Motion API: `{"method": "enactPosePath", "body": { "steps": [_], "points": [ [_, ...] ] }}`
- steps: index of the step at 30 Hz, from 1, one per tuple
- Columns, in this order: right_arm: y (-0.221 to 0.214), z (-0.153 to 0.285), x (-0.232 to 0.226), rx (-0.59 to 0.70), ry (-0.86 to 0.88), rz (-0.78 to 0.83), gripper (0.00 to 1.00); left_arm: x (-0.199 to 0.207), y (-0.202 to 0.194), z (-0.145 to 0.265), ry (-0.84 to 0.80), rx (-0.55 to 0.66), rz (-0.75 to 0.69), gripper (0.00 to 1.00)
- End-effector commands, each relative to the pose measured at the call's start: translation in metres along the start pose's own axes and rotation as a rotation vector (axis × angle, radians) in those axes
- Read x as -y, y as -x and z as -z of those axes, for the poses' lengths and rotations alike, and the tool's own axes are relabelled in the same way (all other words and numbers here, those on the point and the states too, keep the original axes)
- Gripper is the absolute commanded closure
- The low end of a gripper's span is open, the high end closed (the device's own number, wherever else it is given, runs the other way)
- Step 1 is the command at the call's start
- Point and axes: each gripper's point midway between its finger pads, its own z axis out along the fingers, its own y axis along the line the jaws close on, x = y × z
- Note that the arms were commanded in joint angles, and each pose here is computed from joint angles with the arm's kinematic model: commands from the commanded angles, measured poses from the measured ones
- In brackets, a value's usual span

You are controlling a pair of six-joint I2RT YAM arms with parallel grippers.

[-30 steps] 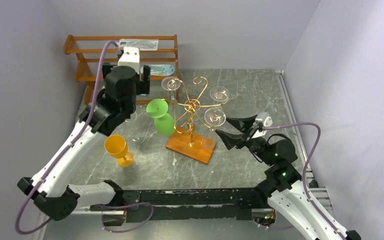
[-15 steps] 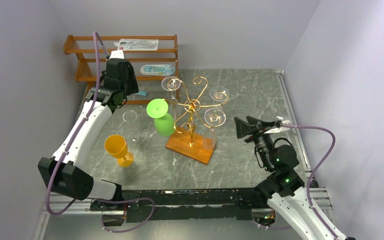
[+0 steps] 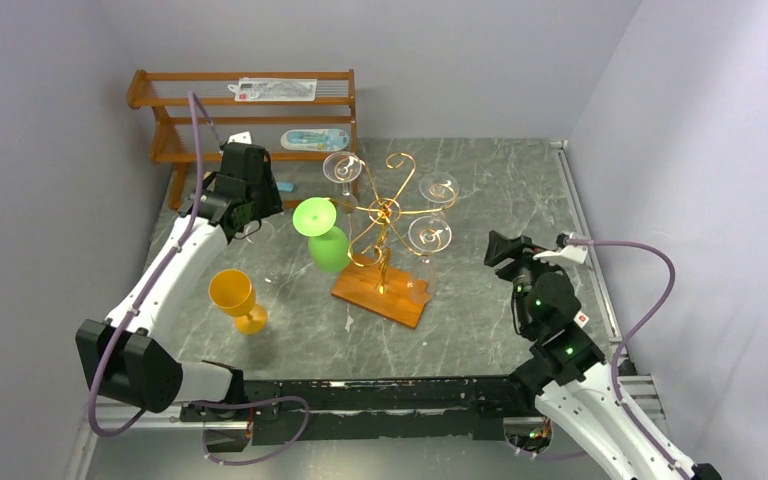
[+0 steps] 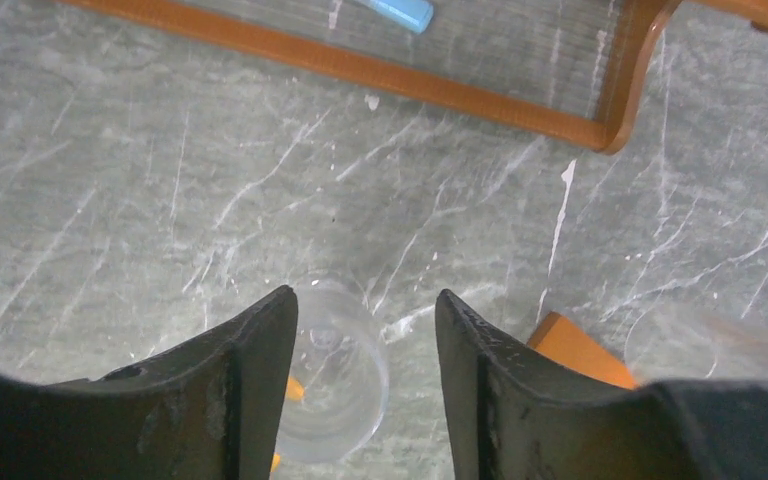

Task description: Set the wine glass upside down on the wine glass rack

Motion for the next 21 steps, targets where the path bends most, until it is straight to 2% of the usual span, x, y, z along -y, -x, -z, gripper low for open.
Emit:
{"method": "enactPosePath", "body": {
  "steps": [1,7,21],
  "points": [
    [0.003,-0.003,0.015,0.002,-0.122,-0.027,0.37,-0.008,-0.022,0.008,-0.001,-0.051,0.031,0.44],
    [-0.006,-0.007,0.022,-0.02,-0.176,-0.038,0.38,-0.003,-0.041,0.006,-0.036,-0.124,0.025,0.55],
    [-0.014,-0.009,0.025,-0.032,-0.193,-0.032,0.39,-0.002,-0.065,-0.012,-0.032,-0.185,0.023,0.59]
  ]
}}
